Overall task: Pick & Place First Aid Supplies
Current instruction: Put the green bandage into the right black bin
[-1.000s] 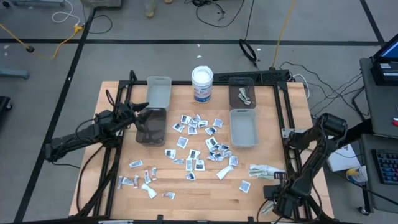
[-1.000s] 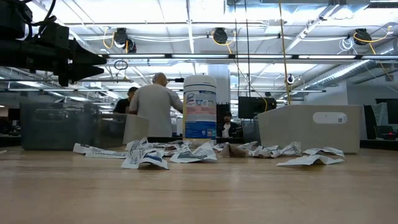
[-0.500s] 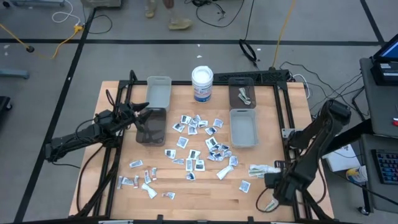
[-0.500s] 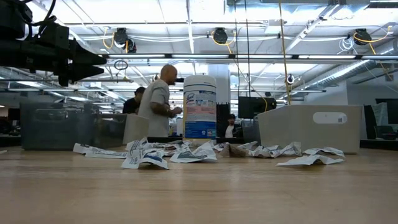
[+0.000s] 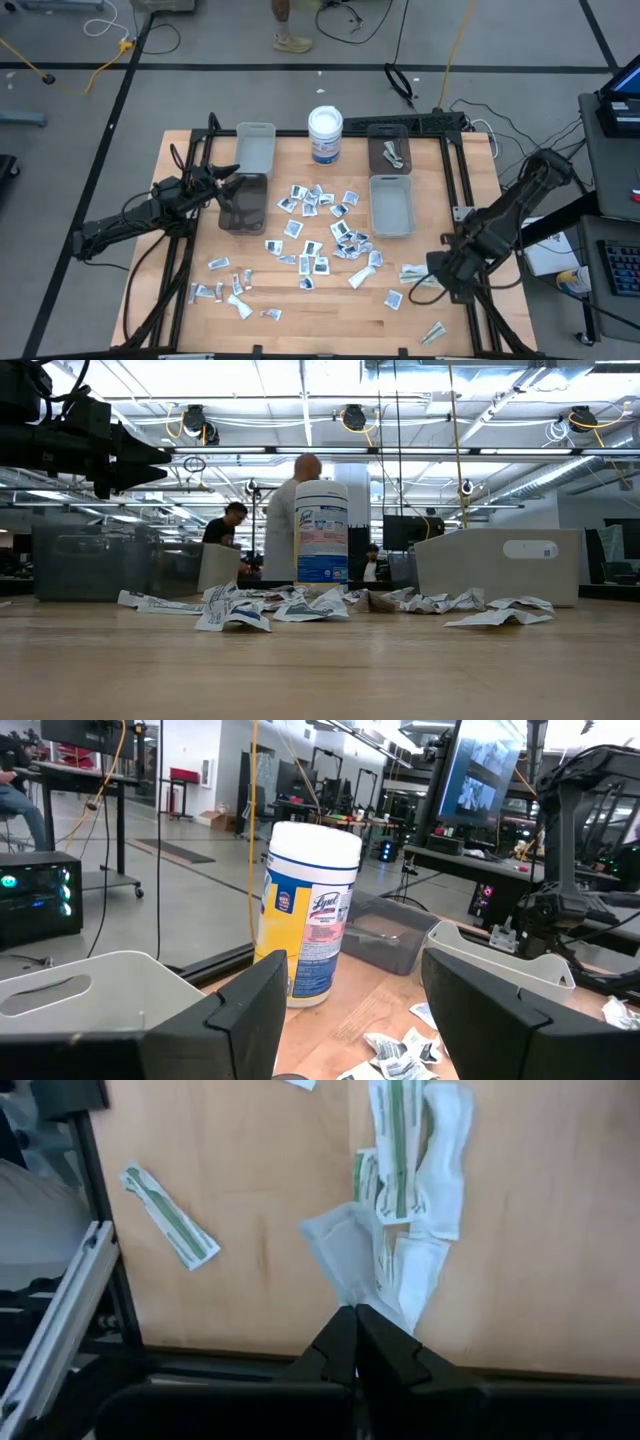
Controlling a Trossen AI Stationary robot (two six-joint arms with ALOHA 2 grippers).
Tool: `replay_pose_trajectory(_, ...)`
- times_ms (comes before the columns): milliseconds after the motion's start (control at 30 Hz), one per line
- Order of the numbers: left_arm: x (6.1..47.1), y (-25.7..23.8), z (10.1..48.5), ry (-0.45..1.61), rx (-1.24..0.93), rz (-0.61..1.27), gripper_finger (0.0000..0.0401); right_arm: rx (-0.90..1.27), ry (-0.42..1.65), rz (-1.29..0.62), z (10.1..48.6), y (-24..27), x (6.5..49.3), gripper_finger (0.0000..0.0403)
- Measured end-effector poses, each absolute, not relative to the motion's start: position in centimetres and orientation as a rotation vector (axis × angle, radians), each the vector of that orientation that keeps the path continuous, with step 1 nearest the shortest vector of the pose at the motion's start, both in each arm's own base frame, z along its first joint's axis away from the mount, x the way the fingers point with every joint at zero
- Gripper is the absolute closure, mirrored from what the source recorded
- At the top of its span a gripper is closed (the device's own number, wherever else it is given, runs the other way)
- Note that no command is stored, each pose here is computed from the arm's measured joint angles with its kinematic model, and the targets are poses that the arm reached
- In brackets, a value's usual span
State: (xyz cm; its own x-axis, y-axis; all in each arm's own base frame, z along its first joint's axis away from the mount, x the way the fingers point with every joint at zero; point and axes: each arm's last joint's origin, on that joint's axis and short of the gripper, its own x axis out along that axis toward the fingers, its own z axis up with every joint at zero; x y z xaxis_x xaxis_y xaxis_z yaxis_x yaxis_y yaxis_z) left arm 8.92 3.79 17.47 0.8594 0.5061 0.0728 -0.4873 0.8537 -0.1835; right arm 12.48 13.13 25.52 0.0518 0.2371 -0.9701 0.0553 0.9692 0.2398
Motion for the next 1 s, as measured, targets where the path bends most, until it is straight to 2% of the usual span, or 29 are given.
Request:
replay_pose_trajectory(233,8.9,3.8,17.5,-0.120,-0.161,0.524,0.0164,0.280,1.448,0.025,25.5,10.7,14.7,0.0403)
replay_pose_trajectory(533,8.9,3.8,17.5,-0.120,-0.161,0.523,0.0164,0.447,1.364,-0.165,25.6,5.5,17.7,0.0403)
replay_pose_trajectory(1000,8.9,3.8,17.5,-0.120,-0.161,0.524,0.0164,0.735,1.189,-0.524,25.7,-3.8,18.6,0.0403)
